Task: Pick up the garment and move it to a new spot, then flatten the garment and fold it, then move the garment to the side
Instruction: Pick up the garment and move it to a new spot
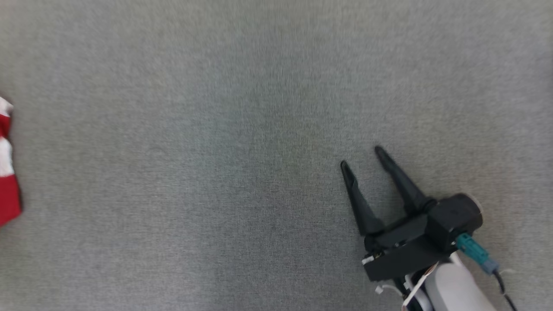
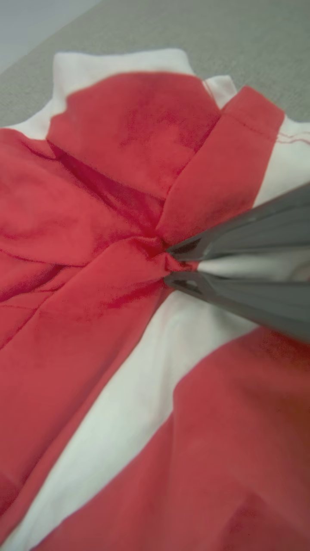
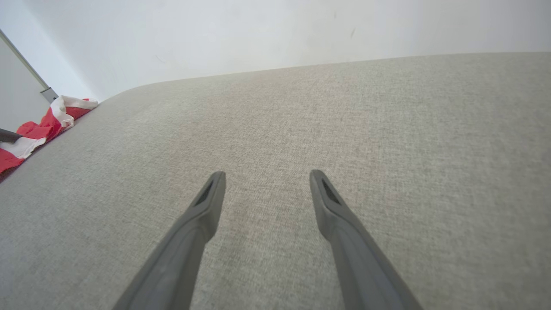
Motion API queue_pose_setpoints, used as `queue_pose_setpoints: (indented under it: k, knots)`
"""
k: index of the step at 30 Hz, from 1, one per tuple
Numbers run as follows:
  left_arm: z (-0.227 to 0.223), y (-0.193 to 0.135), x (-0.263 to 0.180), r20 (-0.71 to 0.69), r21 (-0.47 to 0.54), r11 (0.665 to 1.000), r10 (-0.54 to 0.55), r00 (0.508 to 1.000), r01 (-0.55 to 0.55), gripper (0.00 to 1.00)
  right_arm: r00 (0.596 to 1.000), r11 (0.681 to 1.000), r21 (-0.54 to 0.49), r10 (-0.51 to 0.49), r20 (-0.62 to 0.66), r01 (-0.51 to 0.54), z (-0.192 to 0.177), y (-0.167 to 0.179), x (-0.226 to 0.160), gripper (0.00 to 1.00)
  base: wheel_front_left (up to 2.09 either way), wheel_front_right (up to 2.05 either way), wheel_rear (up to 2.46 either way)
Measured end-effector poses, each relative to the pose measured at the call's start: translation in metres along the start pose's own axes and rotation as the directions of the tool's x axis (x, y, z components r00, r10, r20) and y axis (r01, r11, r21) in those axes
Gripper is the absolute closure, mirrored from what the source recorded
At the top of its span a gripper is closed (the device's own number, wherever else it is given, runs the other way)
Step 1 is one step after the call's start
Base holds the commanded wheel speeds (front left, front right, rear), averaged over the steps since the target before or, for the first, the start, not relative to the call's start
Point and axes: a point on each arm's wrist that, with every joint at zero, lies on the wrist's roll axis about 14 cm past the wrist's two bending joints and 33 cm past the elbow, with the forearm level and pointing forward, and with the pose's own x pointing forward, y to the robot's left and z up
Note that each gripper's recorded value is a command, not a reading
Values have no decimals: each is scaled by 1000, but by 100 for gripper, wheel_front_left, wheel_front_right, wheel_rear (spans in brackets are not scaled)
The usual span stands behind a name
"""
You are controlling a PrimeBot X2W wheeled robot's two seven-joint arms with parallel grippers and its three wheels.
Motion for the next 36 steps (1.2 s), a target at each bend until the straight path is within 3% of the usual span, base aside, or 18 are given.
queue_pose_setpoints:
  k: [8, 14, 17, 20, 26, 28, 31, 33, 36]
  knots:
    - [75, -42, -58, 187, 116, 981, -176, 966, 157, 100, 999, 999, 33, -14, 44, 12, 18, 19, -23, 0, 0, 0, 0]
    - [97, -121, -120, 227, 266, 906, -391, 892, 329, 100, 997, 997, 64, -47, 56, 44, 24, 33, -57, 0, 0, 0, 0]
    - [94, -173, -163, 231, 328, 834, -527, 818, 445, 100, 994, 997, 59, -53, 91, 48, 36, 41, -71, 0, 0, 0, 0]
    - [85, -224, -215, 235, 386, 733, -665, 709, 560, 100, 987, 997, 41, -63, 146, 58, 54, 45, -85, 0, 0, 0, 0]
    - [31, -308, -308, 159, 421, 472, -879, 449, 775, 100, 966, 995, 14, -103, 237, 102, 82, 43, -112, 0, 0, 0, 0]
    - [8, -325, -326, 121, 416, 401, -914, 387, 817, 100, 957, 992, 11, -125, 261, 127, 88, 39, -121, 0, 0, 0, 0]
    - [-25, -343, -340, 67, 415, 326, -942, 329, 849, 100, 944, 986, 10, -160, 289, 164, 96, 32, -133, 0, 0, 0, 0]
    - [-49, -353, -341, 30, 407, 295, -950, 310, 865, 100, 935, 981, 13, -191, 299, 196, 99, 24, -142, 0, 0, 0, 0]
    - [-92, -364, -326, -38, 411, 281, -945, 324, 867, 100, 919, 968, 20, -243, 311, 250, 101, 11, -154, 0, 0, 0, 0]
